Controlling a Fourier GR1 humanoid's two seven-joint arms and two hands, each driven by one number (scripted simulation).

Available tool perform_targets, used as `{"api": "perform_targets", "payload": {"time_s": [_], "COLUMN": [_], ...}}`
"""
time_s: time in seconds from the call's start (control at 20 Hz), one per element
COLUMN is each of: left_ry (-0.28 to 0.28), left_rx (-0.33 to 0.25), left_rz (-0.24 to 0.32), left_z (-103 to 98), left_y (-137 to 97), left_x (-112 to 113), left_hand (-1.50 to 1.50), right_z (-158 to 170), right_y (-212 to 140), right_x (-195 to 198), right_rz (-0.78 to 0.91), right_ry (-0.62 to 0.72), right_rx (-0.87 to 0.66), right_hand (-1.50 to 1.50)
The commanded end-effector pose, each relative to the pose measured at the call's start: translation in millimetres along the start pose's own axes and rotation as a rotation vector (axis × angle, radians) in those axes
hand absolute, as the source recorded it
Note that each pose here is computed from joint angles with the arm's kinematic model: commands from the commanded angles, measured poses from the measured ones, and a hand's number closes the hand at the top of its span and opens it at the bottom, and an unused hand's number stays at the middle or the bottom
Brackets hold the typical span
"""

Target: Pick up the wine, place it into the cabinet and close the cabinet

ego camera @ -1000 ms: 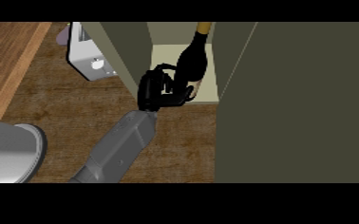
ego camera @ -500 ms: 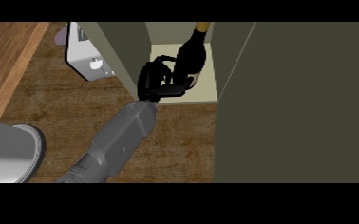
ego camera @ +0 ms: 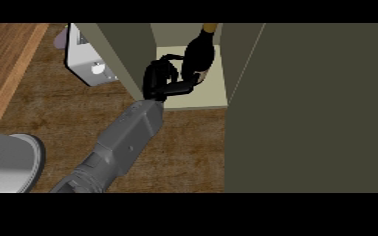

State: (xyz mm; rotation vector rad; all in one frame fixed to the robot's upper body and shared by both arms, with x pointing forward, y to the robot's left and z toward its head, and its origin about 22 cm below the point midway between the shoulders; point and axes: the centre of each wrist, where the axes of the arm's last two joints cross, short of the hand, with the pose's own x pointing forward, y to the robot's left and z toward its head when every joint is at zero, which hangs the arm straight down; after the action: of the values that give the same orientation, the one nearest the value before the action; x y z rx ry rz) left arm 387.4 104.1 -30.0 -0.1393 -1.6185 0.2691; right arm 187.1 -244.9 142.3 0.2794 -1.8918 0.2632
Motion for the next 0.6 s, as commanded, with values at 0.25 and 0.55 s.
{"api": "perform_targets", "payload": {"time_s": [0.25, 0.55], "left_ry": [-0.059, -0.152], "left_rx": [0.081, 0.101], "left_rz": [0.039, 0.021], "left_z": [0, -2], "left_y": [18, 23], "left_x": [-7, -7], "left_hand": [1.50, -1.50], "right_z": [5, 3], "right_y": [-5, -12], "right_x": [-5, -2], "right_rz": [0.002, 0.027], "right_ry": [0.001, -0.004], "right_rx": [0.014, -0.003], "right_hand": [-1.50, -1.50]}}
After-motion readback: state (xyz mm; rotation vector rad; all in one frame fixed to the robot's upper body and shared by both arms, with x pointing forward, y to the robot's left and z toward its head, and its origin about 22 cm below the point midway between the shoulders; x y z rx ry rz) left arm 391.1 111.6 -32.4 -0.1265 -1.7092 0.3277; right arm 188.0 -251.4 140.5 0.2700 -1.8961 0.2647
